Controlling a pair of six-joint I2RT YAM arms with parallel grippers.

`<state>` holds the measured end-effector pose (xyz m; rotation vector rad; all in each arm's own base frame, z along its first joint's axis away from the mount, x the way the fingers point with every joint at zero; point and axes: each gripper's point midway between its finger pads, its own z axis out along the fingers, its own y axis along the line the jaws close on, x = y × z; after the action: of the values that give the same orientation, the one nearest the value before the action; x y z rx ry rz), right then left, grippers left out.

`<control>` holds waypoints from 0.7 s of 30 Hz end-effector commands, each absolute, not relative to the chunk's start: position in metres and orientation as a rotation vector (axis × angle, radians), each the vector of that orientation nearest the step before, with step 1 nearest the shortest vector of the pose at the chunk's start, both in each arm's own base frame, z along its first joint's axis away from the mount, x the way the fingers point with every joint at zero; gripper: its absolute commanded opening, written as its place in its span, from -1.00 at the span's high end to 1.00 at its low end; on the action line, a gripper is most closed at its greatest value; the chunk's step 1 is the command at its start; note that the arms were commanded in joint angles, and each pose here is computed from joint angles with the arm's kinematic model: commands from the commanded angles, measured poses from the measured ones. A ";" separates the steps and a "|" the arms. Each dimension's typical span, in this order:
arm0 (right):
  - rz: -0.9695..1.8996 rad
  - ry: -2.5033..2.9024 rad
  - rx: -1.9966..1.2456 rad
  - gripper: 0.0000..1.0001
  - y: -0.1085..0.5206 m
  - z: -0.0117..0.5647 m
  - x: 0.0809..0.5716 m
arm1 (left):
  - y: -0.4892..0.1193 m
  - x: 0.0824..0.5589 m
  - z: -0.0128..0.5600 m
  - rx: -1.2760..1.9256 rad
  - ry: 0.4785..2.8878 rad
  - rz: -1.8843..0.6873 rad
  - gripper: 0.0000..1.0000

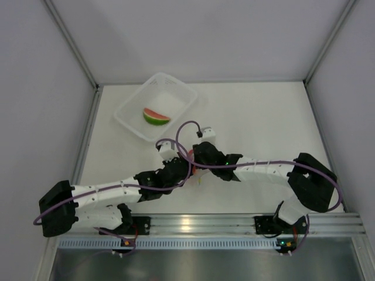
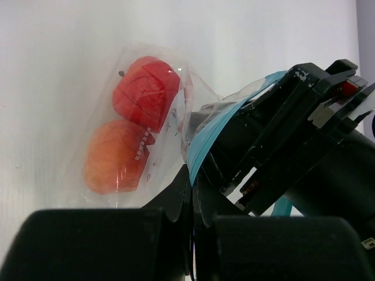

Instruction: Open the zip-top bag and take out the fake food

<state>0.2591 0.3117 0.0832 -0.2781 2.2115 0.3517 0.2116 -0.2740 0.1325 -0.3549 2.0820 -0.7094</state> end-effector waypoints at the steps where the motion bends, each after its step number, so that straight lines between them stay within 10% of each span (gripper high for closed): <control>1: 0.411 2.138 -0.321 0.14 0.324 0.099 0.272 | -0.276 0.221 0.142 -0.345 2.034 -0.697 1.00; 21: 0.643 2.129 -0.540 -0.05 0.366 0.104 0.248 | -0.262 0.221 0.185 -0.305 1.912 -0.755 1.00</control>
<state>0.2395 0.3472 0.0832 -0.5629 2.2216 0.5881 0.2158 -0.2580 0.1579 -0.2902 1.9997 -0.6824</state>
